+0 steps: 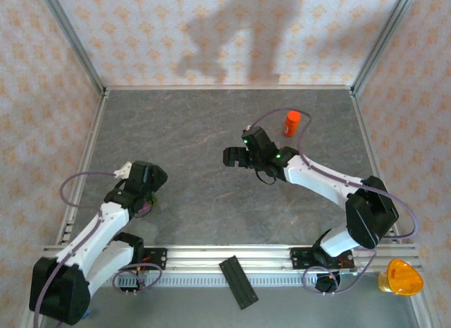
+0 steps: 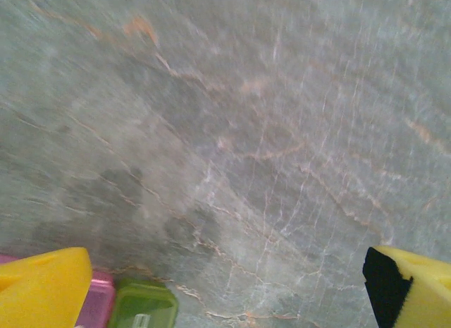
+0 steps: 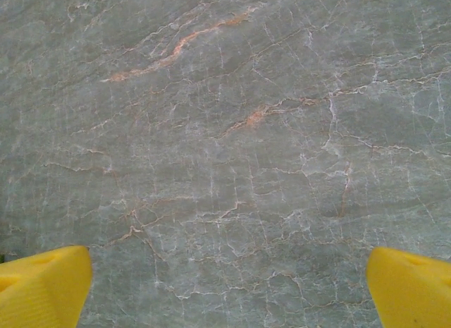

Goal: Sort the pills into containers

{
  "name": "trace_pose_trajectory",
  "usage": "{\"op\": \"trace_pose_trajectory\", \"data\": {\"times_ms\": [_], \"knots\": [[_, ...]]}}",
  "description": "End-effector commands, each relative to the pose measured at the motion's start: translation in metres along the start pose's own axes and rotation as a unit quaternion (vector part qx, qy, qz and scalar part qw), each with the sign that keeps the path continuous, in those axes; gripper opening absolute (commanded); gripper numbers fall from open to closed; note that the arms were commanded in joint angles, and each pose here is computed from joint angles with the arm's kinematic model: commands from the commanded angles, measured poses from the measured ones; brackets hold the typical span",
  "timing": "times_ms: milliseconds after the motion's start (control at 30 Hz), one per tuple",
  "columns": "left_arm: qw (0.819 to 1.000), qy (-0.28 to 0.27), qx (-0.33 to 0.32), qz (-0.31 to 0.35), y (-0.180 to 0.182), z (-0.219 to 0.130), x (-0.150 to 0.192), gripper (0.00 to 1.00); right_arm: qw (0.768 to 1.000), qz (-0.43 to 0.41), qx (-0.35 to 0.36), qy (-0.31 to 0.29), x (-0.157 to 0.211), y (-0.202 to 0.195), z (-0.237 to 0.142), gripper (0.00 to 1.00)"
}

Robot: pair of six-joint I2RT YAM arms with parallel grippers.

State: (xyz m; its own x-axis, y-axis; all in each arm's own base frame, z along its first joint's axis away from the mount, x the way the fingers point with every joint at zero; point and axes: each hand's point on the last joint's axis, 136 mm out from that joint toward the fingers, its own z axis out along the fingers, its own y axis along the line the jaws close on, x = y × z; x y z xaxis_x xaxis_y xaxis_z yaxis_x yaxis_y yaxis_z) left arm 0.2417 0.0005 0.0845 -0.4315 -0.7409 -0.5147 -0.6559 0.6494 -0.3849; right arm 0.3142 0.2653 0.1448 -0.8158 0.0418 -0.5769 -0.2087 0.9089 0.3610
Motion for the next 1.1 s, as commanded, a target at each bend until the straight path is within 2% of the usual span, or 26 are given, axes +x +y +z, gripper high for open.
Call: {"op": "trace_pose_trajectory", "data": {"times_ms": [0,200,433,767,1067], "knots": [[0.996,-0.061,-0.068,0.002,0.031,-0.026,-0.024,1.0,1.0,0.004,0.001,-0.002,-0.004,0.004,-0.001,0.99],[0.99,-0.039,-0.139,0.004,0.069,-0.029,-0.014,1.0,1.0,-0.007,0.004,0.003,-0.004,0.004,0.002,0.99],[0.985,-0.028,-0.171,-0.011,0.093,-0.022,-0.005,1.0,1.0,-0.017,0.003,0.0,-0.009,0.006,-0.003,0.99],[0.995,0.019,-0.096,0.021,0.065,-0.002,0.011,1.0,1.0,-0.017,0.006,-0.003,-0.012,0.007,-0.005,0.99],[0.998,0.056,-0.031,0.01,0.035,0.01,0.024,1.0,1.0,-0.013,0.01,-0.009,-0.018,0.008,-0.008,0.99]]}}
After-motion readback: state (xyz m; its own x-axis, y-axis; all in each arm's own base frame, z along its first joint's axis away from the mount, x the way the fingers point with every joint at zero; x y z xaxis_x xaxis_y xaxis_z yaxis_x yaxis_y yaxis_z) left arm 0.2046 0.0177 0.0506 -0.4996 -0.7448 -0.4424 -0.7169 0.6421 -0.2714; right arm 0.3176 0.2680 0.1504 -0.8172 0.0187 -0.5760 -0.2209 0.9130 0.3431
